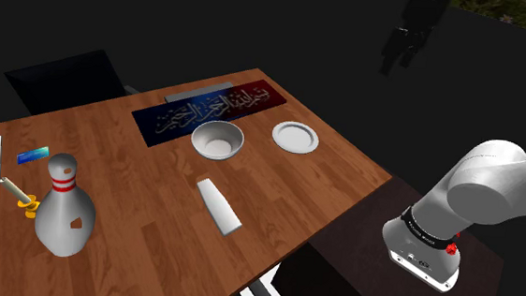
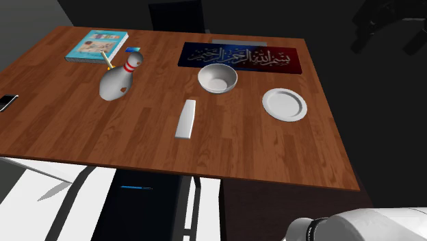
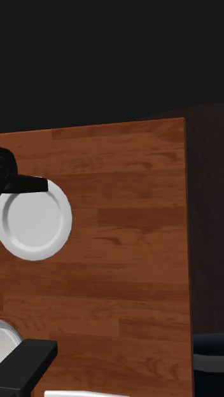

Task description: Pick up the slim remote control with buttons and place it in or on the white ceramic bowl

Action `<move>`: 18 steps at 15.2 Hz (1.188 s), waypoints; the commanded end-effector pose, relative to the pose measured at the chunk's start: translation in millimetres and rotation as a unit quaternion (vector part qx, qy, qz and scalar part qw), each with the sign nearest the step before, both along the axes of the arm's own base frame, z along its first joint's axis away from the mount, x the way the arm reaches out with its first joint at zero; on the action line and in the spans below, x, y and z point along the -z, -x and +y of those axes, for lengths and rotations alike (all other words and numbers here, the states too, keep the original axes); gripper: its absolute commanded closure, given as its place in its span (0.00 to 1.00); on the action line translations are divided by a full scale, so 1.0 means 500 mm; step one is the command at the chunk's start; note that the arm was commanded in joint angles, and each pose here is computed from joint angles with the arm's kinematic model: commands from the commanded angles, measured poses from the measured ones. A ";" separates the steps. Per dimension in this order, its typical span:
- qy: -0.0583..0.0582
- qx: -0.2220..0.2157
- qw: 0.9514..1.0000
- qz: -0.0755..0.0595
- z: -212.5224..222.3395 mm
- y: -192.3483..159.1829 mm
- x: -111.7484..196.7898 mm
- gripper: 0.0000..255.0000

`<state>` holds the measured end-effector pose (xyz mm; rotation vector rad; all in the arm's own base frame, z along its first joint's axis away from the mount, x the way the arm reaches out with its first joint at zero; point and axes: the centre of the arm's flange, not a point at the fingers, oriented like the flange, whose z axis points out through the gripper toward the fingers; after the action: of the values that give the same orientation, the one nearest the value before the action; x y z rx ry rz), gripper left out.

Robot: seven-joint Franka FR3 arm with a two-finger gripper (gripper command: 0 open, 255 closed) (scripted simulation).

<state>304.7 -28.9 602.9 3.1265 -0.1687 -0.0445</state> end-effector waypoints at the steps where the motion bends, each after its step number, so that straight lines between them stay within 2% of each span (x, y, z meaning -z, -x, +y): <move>1: 0.000 0.000 1.000 0.000 0.000 0.000 0.000 0.00; 18: 0.000 0.005 1.000 -0.004 0.316 -0.126 0.292 0.00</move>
<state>362.4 121.2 466.8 3.1253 -0.1813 -0.0351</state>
